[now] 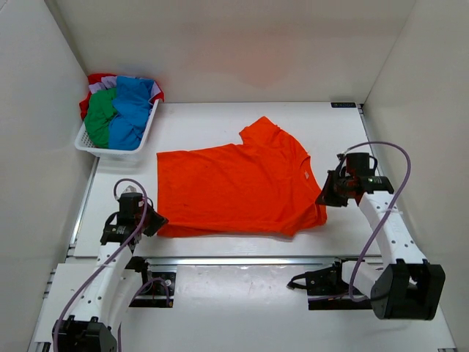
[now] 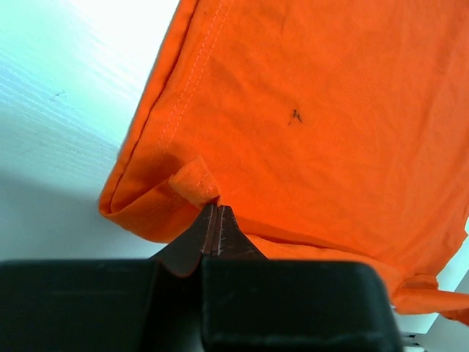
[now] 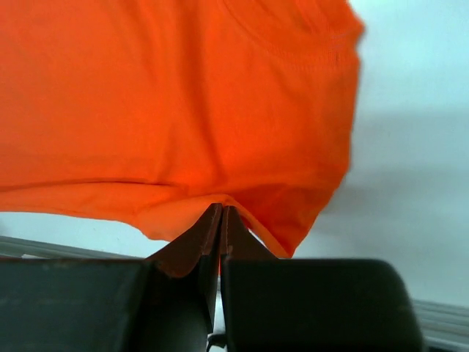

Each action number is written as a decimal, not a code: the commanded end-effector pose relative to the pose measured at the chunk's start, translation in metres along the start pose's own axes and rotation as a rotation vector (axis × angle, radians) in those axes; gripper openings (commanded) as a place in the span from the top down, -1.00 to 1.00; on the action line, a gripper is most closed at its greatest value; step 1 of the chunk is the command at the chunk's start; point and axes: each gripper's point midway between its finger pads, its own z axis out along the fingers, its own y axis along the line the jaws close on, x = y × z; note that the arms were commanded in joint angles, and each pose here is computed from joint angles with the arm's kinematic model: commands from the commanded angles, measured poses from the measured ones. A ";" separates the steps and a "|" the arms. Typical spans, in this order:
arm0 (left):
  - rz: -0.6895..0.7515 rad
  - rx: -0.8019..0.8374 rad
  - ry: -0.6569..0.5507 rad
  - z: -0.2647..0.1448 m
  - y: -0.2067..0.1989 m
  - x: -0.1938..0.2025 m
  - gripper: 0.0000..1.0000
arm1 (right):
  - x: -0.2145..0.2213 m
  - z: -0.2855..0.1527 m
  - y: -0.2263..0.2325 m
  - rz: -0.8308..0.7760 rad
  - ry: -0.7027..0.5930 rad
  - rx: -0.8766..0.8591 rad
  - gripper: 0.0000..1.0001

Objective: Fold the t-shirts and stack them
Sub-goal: Fold the flattened tshirt in 1/3 of the way

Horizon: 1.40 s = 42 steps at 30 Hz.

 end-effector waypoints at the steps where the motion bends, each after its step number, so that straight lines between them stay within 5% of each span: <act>1: -0.020 0.023 -0.063 0.000 -0.011 -0.018 1.00 | -0.049 -0.005 0.013 -0.072 -0.118 -0.039 1.00; 30: 0.011 -0.027 -0.096 0.032 -0.020 -0.048 1.00 | -0.132 0.047 0.023 -0.107 -0.105 -0.070 1.00; 38: 0.080 -0.006 -0.156 0.035 -0.054 -0.099 -0.22 | -0.176 0.038 0.029 -0.165 -0.170 -0.027 0.50; 42: 0.103 0.013 -0.161 0.035 -0.074 -0.113 -0.30 | -0.190 0.038 0.036 -0.193 -0.178 -0.042 0.28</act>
